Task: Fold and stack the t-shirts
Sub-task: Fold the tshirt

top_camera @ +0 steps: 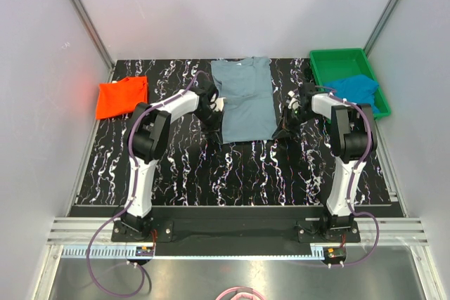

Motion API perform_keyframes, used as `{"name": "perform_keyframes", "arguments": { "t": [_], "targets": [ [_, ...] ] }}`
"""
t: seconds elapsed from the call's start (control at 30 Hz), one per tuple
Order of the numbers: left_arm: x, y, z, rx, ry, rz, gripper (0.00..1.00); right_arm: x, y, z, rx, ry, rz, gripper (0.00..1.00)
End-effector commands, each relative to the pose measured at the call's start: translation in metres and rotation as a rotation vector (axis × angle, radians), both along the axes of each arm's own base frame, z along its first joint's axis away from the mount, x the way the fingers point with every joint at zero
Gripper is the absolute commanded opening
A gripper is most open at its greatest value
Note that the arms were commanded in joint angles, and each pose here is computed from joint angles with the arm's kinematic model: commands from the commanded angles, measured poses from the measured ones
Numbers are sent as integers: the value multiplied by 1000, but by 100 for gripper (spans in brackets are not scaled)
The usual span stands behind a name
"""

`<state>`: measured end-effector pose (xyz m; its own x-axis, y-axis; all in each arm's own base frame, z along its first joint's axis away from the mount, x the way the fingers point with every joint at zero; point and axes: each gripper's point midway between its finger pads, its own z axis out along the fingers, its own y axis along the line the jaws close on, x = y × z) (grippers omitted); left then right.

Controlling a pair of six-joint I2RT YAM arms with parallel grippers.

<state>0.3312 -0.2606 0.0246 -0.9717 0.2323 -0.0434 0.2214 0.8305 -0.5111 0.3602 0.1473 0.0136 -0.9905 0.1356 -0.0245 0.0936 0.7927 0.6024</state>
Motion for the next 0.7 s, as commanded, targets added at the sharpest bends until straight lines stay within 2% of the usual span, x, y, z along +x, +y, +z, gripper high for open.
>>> {"name": "perform_keyframes", "arguments": {
  "t": [0.0,0.2,0.47,0.67],
  "targets": [
    [0,-1,6,-9,-15,-14,0,21,5,27,3,-114,35,0],
    [-2,8,37,-39,-66,-28,0,5,7,62,32,-146,58,0],
    [-6,12,92,-86,-201,-42,0,-47,14,91,61,-133,94,0],
    [-26,18,127,-84,-310,-77,0,-72,20,133,83,-220,125,0]
  ]
}}
